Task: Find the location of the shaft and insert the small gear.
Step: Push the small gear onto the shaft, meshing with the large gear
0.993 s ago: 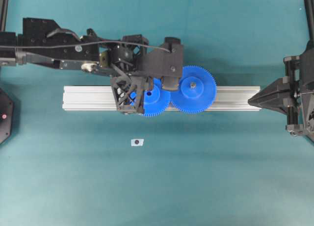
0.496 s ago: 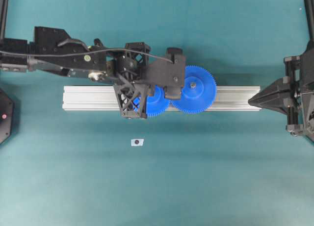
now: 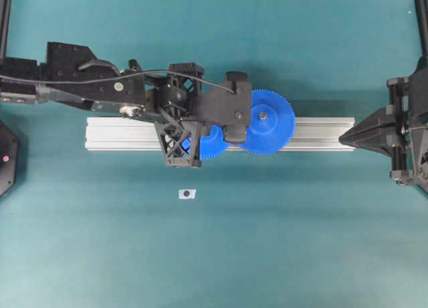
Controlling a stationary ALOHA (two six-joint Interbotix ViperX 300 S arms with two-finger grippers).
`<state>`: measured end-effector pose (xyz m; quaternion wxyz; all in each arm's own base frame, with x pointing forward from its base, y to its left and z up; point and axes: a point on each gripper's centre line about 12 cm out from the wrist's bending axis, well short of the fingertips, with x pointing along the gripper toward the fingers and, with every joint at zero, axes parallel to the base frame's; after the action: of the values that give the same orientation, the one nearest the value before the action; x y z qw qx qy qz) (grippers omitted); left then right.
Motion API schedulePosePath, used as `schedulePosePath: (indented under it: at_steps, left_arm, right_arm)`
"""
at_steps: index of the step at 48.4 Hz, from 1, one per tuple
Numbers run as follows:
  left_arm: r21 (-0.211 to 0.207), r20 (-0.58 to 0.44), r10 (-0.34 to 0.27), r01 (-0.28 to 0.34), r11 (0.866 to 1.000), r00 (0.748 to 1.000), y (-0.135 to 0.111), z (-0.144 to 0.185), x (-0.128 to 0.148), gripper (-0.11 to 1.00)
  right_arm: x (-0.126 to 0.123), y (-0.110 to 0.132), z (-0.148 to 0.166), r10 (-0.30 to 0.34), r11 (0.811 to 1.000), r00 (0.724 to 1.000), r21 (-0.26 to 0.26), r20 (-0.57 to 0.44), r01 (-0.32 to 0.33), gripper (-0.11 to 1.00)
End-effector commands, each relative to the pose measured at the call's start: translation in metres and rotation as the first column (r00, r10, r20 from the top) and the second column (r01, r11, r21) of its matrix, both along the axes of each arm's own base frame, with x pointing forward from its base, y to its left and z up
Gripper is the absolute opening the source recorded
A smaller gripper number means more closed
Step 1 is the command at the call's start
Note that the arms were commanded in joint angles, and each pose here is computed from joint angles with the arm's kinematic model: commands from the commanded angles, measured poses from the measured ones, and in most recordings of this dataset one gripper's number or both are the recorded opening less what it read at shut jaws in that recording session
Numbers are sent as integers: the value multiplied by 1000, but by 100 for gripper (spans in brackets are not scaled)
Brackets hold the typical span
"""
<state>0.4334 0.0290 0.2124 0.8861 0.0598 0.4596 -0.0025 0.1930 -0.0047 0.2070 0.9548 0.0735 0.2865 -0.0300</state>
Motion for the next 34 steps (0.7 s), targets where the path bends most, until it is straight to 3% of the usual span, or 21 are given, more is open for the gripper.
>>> schedulePosePath:
  at_steps: [1, 23, 34]
  left_arm:
    - [0, 60, -4, 4, 1000, 998, -2, 23, 4, 1]
    - [15, 205, 14, -17, 1000, 979, 9, 84, 0, 1]
    - [-2, 111, 27, -27, 1000, 993, 9, 42, -4, 1]
  right_arm:
    - [2, 0, 4, -6, 1000, 1000, 6, 18, 6, 6]
    - [3, 0, 5, -6, 1000, 1000, 6, 22, 6, 6]
    - [3, 0, 5, -7, 1000, 1000, 7, 22, 7, 6]
